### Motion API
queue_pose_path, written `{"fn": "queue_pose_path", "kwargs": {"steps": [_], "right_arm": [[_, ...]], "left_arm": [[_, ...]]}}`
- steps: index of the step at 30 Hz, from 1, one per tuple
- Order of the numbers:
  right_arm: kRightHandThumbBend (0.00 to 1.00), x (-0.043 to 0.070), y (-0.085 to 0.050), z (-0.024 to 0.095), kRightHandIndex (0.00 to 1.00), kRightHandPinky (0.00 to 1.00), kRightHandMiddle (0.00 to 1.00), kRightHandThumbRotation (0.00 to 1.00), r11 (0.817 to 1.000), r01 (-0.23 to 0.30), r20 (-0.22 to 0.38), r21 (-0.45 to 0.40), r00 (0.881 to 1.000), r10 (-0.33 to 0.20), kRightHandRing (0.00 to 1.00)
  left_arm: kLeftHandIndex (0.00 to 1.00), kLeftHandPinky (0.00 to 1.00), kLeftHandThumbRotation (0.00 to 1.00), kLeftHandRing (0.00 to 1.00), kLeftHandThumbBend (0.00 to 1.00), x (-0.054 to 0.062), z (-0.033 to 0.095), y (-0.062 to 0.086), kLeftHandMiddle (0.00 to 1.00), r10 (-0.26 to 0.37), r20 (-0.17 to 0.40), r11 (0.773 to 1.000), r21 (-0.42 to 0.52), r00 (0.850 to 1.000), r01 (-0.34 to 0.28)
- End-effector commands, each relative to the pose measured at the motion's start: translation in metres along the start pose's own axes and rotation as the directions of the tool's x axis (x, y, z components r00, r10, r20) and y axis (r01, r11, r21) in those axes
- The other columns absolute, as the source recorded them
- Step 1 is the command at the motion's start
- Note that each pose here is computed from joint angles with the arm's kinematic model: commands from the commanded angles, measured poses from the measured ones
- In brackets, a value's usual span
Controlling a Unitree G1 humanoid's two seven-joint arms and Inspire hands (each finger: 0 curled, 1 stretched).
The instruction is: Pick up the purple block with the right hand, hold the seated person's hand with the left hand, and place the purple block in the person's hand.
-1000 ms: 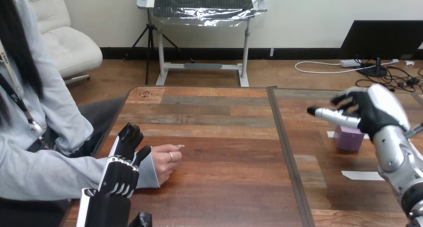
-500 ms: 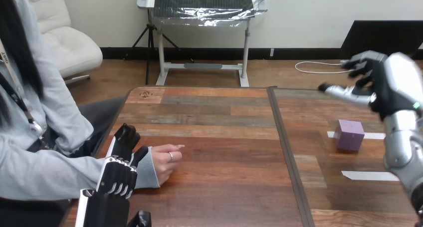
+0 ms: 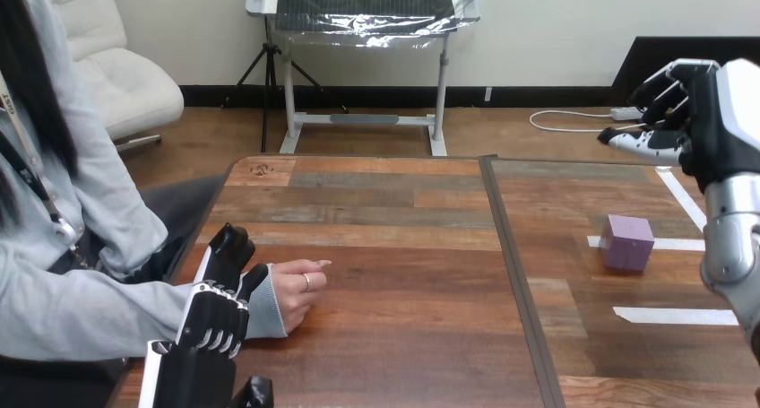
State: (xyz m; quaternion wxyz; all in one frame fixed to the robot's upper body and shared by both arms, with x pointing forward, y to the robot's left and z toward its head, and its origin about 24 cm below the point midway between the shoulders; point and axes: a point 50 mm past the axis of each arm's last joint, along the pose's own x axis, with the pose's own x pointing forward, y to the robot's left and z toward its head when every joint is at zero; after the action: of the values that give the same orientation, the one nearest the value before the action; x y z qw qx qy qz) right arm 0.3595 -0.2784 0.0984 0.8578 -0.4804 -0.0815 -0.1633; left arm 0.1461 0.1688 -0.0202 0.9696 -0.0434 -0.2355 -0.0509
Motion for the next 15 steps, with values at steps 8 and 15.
{"fn": "queue_pose_path", "kwargs": {"steps": [8, 15], "right_arm": [[0.73, 0.0292, -0.0184, 0.0276, 0.5, 0.34, 0.46, 0.06, 0.999, 0.031, 0.029, -0.014, 0.999, -0.031, 0.4], [0.74, 0.0328, -0.0178, 0.0255, 0.6, 0.44, 0.57, 0.17, 0.996, -0.041, -0.014, -0.08, 0.999, 0.04, 0.52]], "left_arm": [[0.94, 0.93, 0.68, 0.96, 1.0, 0.0162, 0.0011, -0.0056, 0.96, -0.025, 0.06, 1.0, -0.008, 0.998, 0.026], [0.94, 0.93, 0.69, 0.96, 1.0, 0.0169, 0.0012, -0.0056, 0.96, -0.034, 0.063, 0.999, -0.003, 0.997, 0.035]]}}
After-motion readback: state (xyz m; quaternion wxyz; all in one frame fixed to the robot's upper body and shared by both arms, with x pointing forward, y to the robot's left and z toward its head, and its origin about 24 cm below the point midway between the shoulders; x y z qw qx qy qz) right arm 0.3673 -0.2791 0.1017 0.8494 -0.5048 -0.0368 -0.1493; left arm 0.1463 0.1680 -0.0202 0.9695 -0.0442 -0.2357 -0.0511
